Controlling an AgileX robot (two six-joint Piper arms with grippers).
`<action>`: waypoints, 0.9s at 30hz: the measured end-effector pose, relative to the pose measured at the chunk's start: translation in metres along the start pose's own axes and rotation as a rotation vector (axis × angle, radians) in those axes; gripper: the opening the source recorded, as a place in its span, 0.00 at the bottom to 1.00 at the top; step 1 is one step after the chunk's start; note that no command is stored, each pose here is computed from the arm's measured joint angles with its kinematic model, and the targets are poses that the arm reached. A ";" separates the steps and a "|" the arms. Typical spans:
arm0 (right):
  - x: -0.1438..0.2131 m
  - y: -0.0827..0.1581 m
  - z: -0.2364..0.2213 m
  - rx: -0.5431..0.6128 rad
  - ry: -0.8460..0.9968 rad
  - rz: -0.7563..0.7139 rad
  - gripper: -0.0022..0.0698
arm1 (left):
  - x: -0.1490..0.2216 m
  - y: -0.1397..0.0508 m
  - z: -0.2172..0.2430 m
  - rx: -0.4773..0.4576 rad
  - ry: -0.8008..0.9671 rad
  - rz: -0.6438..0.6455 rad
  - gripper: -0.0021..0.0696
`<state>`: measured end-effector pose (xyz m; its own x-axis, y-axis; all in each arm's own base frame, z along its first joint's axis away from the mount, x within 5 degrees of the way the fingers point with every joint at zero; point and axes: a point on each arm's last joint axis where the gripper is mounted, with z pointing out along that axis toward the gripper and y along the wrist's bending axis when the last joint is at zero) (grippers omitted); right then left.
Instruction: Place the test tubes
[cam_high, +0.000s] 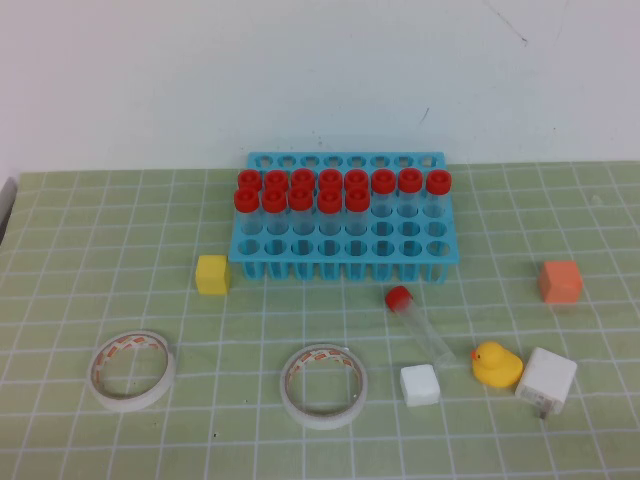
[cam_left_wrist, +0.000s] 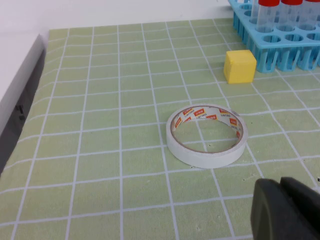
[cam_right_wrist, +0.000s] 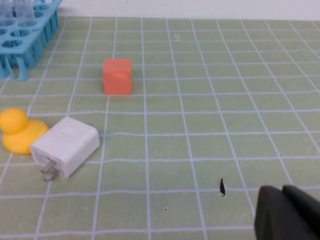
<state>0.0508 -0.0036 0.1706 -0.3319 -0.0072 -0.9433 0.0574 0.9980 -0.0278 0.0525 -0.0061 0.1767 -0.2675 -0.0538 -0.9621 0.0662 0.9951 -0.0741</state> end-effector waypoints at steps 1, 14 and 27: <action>0.000 0.000 0.000 0.000 0.000 0.000 0.03 | 0.000 0.000 0.000 0.000 0.000 0.000 0.03; 0.000 0.000 0.000 0.000 0.000 0.000 0.03 | 0.000 0.000 0.000 0.000 0.000 0.018 0.03; 0.000 0.000 0.000 0.000 0.000 0.000 0.03 | 0.000 0.000 0.000 0.000 0.000 0.026 0.03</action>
<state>0.0508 -0.0036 0.1706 -0.3319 -0.0072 -0.9433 0.0574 0.9980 -0.0278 0.0525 -0.0061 0.1767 -0.2656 -0.0276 -0.9637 0.0733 0.9961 -0.0487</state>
